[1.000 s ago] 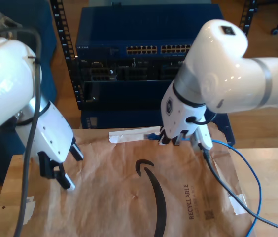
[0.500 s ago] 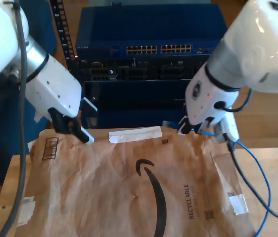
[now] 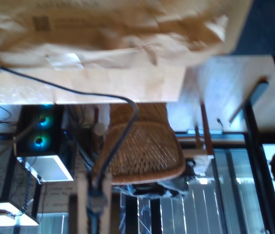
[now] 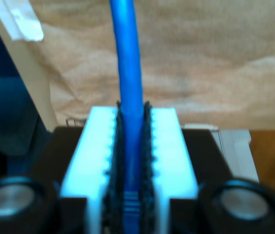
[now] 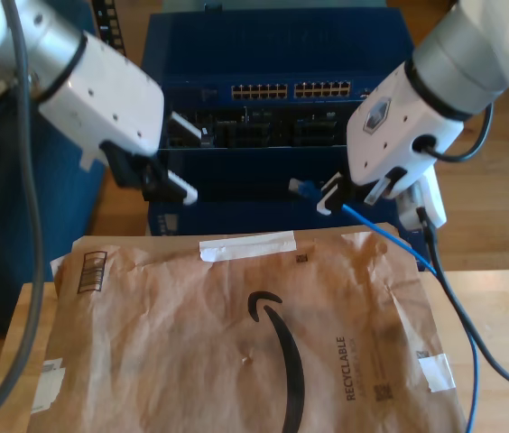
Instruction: Grab the cable and plug it in
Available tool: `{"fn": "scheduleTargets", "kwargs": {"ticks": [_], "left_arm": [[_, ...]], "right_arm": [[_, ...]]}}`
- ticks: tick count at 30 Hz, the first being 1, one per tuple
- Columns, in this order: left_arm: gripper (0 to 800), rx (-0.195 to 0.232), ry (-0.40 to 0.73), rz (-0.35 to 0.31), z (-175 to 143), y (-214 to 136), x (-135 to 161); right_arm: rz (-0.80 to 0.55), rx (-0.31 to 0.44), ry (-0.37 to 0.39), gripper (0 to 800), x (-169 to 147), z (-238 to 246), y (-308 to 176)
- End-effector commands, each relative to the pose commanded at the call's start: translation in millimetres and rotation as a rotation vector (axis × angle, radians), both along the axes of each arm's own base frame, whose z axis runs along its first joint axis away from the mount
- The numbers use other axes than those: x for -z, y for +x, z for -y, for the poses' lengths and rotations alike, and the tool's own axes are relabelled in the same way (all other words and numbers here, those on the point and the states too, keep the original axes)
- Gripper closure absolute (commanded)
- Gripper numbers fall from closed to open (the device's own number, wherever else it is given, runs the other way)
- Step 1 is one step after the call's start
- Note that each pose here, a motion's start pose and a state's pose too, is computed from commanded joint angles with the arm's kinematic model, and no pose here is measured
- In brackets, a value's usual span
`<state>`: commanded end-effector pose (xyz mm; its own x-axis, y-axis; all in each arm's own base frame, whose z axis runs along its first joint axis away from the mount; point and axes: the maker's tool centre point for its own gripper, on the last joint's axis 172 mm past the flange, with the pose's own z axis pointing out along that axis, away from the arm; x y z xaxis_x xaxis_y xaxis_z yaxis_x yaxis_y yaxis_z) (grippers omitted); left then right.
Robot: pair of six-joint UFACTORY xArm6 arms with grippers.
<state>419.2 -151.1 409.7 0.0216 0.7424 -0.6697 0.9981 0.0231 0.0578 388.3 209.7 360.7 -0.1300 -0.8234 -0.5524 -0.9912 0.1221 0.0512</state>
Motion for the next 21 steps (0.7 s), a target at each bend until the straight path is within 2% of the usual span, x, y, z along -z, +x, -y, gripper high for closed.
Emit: {"fn": "scheduleTargets", "kwargs": {"ticks": [4, 11, 15, 21], "left_arm": [[1, 0.026, -0.109, 0.009, 22.4, 8.0, -33.6], [1, 0.055, -0.216, -0.020, 45.9, -3.7, -73.6], [1, 0.048, -0.242, -0.056, 50.9, -8.6, -77.8], [1, 0.063, -0.244, -0.099, 53.4, -19.3, -77.5]], "right_arm": [[-0.016, 0.040, 0.054, 798, -13.2, 11.1, 1.1], [0.013, 0.046, 0.096, 798, -33.1, 7.5, -2.6], [0.049, 0.057, 0.116, 798, -52.1, 8.5, 2.7], [0.074, 0.064, 0.151, 798, -71.6, 3.1, 6.9]]}}
